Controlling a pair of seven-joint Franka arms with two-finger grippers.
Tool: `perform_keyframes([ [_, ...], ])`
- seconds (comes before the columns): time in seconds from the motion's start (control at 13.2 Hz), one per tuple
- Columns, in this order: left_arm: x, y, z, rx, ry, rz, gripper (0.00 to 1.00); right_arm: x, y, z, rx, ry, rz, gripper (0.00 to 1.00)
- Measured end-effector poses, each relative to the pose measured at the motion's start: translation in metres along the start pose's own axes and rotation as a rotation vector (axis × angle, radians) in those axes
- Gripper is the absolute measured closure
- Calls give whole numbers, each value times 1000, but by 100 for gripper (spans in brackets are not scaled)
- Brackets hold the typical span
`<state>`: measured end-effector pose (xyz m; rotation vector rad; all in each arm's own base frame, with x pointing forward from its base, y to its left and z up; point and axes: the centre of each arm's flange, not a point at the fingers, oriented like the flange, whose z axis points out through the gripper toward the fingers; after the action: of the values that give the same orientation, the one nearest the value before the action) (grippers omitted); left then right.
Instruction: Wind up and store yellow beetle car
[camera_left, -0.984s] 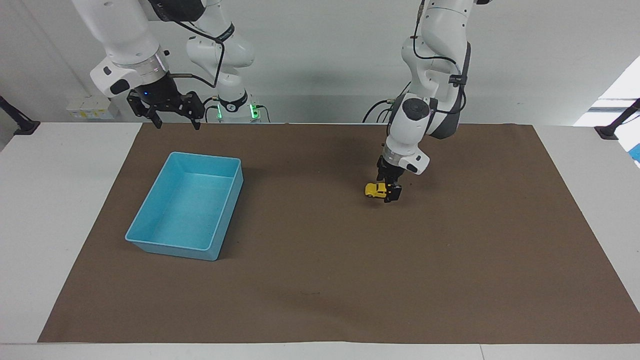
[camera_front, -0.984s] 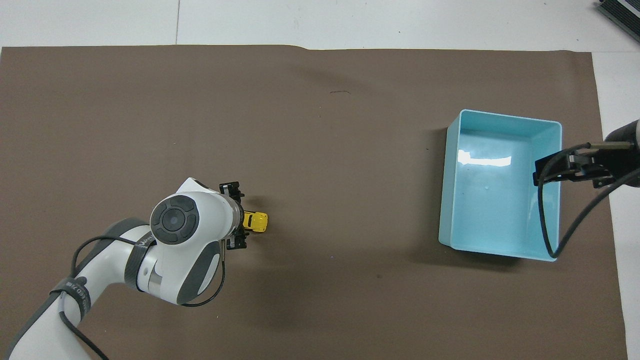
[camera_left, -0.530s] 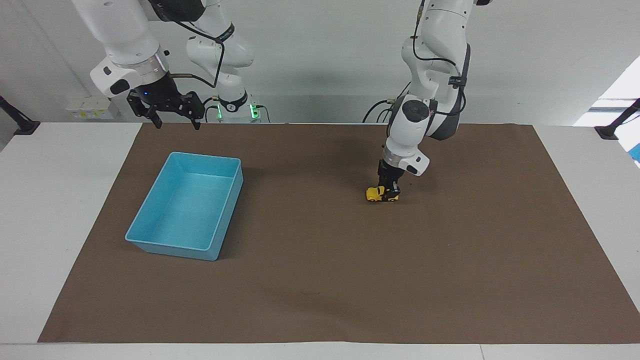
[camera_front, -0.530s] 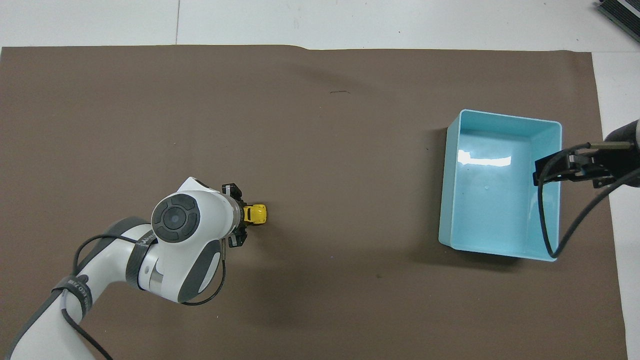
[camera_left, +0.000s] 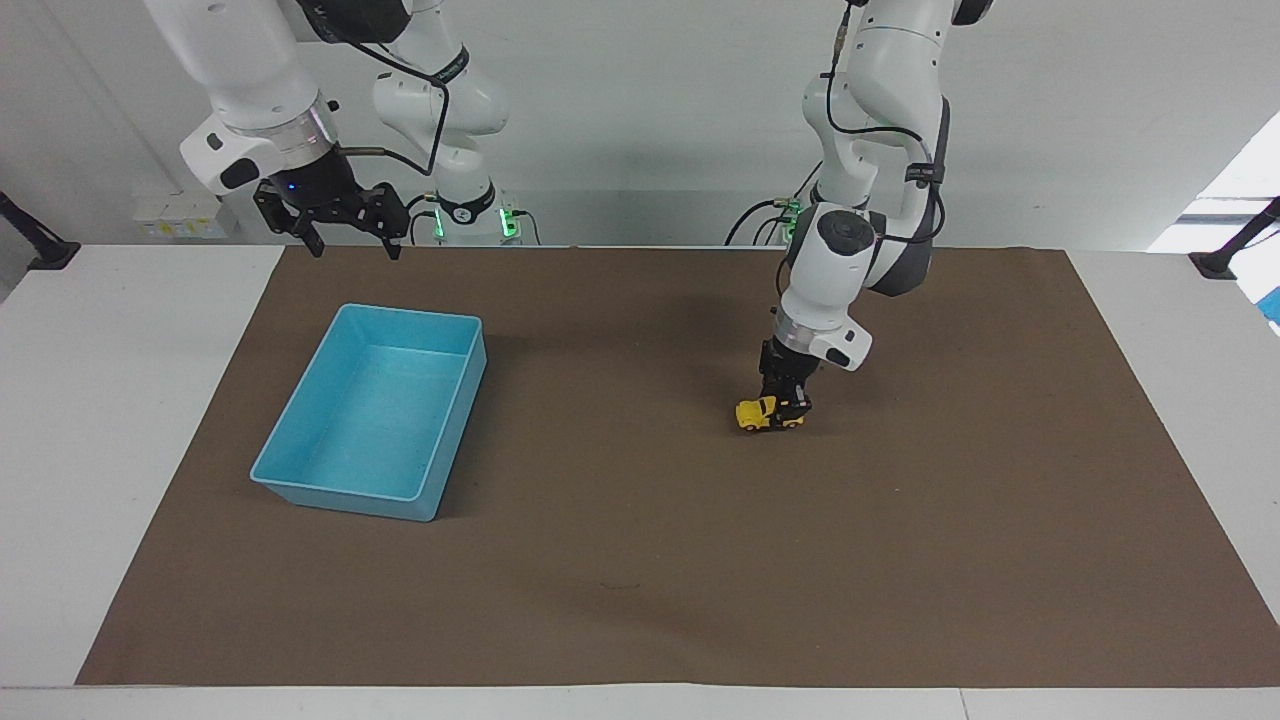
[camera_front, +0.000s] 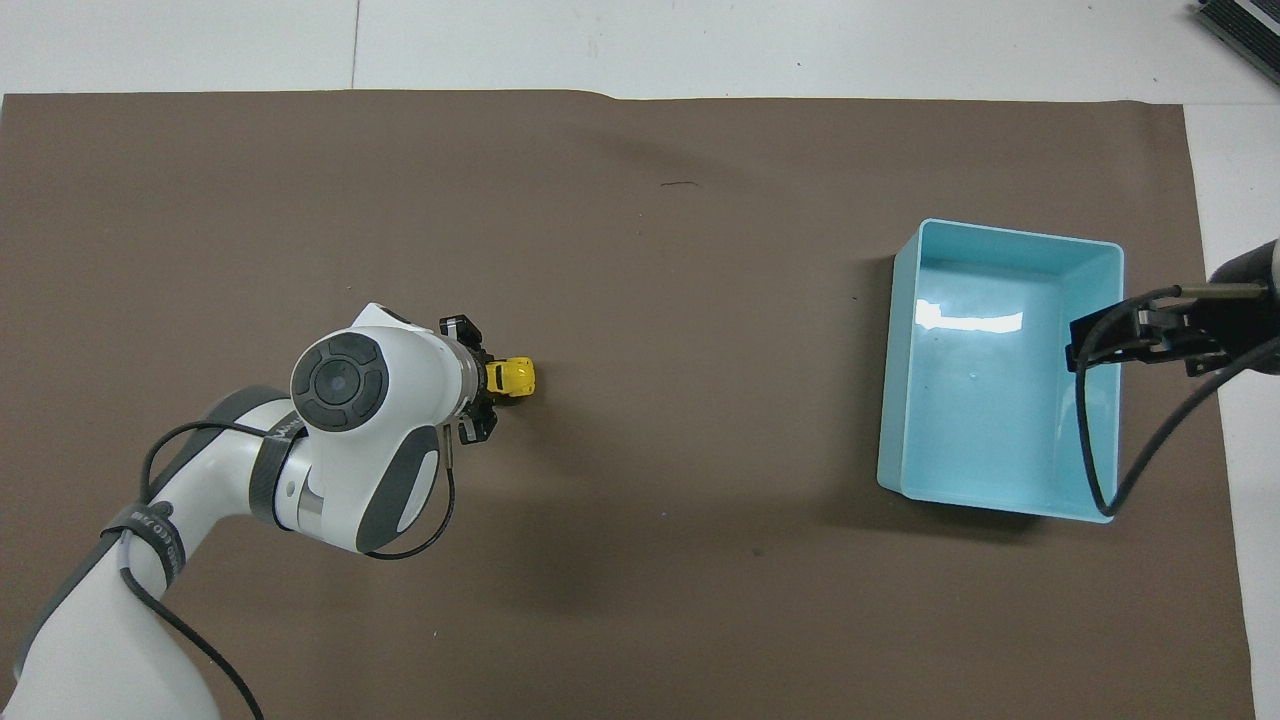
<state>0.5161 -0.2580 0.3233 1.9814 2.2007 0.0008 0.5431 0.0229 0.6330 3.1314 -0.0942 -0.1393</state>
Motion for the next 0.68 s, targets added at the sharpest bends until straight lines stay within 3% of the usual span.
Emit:
perform_keyframes([
  [0.38, -25, -16, 2, 8, -10, 43, 54, 0, 0, 0, 0, 0, 0, 0],
  [0.68, -21, -15, 12, 21, 1, 23, 54, 0, 0, 0, 0, 0, 0, 0],
])
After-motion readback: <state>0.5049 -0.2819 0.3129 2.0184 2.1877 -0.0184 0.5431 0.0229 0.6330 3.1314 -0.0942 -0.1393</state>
